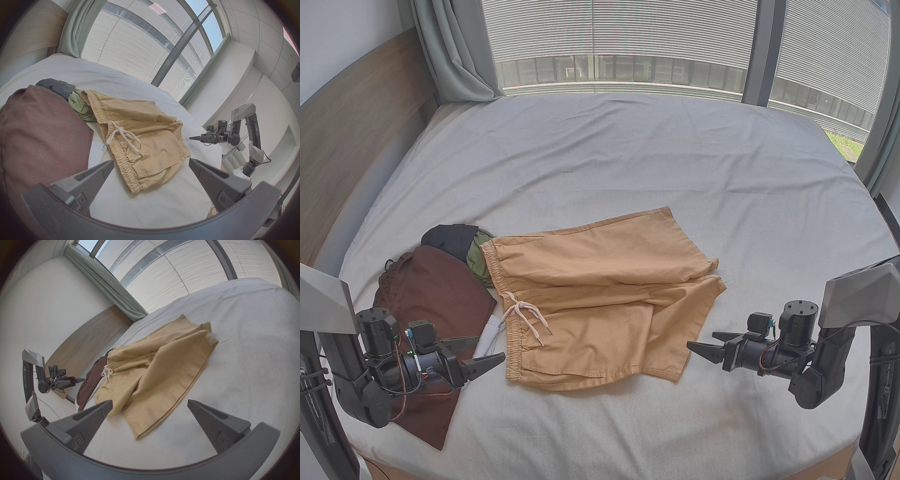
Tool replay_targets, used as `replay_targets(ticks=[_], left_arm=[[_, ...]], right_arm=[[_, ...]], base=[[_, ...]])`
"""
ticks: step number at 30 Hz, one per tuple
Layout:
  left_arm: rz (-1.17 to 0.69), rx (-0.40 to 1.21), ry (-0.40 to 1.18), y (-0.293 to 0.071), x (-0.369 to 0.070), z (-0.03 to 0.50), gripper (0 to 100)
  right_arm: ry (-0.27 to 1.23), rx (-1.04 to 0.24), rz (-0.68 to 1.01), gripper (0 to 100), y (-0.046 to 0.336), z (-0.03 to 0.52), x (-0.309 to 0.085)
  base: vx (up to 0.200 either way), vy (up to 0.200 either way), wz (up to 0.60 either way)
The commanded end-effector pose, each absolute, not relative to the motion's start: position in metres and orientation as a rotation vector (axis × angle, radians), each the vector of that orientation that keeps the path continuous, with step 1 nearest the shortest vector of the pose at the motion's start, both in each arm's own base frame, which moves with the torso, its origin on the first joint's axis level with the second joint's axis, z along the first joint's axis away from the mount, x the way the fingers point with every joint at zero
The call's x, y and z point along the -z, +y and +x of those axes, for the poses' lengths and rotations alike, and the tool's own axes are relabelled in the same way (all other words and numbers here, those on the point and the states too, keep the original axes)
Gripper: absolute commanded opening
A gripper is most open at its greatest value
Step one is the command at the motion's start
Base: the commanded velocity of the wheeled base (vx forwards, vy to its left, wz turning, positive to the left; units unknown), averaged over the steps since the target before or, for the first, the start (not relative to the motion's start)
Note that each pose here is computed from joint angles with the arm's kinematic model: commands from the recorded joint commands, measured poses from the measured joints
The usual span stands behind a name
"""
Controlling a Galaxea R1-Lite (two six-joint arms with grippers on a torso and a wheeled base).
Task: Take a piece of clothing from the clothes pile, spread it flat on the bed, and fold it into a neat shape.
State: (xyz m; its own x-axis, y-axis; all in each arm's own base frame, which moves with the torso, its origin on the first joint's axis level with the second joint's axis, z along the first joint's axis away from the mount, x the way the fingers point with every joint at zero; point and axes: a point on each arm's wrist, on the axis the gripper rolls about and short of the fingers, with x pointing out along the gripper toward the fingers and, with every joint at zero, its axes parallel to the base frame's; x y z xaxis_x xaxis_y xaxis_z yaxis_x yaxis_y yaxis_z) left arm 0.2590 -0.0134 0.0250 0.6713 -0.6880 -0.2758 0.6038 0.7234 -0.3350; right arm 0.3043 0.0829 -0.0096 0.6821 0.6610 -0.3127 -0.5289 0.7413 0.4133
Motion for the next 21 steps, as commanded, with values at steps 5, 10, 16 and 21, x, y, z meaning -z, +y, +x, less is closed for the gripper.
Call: replay_targets(ticks=[5, 10, 16, 21], left_arm=[[-0.225, 0.735, 0.407, -0.014, -0.024, 0.259, 100], [-0.225, 0.737, 0.408, -0.014, -0.023, 0.259, 100], [-0.226, 0.735, 0.408, -0.014, -0.023, 0.259, 100], [-0.226, 0.735, 0.408, -0.014, -0.023, 0.259, 100]], right_arm=[[0.52, -0.703, 0.303, 100, 0.092, 0.291, 0.014], [0.543, -0.709, 0.304, 100, 0.094, 0.288, 0.018], [0.589, -0.721, 0.31, 100, 0.104, 0.283, 0.029], [0.621, -0.713, 0.345, 100, 0.11, 0.283, 0.034]], base=[[0.0, 0.0, 0.0], [0.0, 0.0, 0.0], [0.0, 0.0, 0.0], [0.0, 0.0, 0.0]])
